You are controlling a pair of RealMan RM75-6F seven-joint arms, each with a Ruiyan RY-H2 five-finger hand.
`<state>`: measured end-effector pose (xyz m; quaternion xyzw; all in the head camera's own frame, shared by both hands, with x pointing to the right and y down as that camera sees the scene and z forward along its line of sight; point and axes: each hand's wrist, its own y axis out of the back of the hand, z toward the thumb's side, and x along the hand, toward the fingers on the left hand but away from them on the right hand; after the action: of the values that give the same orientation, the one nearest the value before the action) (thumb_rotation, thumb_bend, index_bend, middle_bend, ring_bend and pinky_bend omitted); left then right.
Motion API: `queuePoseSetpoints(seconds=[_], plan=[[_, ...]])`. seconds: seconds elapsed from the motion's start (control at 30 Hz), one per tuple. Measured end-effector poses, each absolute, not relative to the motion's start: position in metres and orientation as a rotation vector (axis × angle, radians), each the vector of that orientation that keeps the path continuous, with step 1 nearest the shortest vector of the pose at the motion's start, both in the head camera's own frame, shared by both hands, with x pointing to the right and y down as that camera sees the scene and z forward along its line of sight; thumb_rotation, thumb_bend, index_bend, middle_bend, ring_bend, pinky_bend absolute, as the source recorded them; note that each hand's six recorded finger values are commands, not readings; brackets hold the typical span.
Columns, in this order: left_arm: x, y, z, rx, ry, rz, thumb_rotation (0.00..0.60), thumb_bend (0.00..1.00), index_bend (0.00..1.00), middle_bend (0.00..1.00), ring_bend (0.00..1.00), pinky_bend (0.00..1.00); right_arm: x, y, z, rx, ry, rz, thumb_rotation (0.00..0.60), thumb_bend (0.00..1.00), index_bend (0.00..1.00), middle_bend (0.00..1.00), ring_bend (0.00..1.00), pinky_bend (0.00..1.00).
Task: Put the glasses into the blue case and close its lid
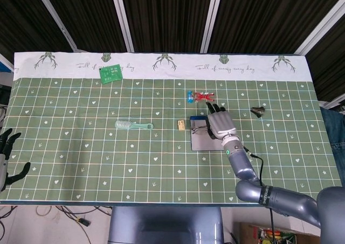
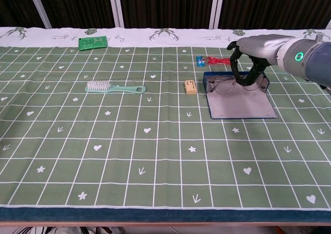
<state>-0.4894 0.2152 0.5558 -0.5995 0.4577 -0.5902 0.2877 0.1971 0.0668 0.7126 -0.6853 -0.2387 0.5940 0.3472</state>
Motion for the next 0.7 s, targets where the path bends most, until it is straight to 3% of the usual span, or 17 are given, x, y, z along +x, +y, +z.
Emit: queuePoseSetpoints(seconds=[0.7], plan=[[-0.490, 0.215, 0.556, -1.604, 1.221, -1.576, 0.600, 0.32, 0.10, 0.00, 0.00, 0.00, 0.197, 0.056, 0.736, -1.758, -0.634, 1.599, 0.600, 0.47, 0.60, 0.00, 0.09, 0.18]])
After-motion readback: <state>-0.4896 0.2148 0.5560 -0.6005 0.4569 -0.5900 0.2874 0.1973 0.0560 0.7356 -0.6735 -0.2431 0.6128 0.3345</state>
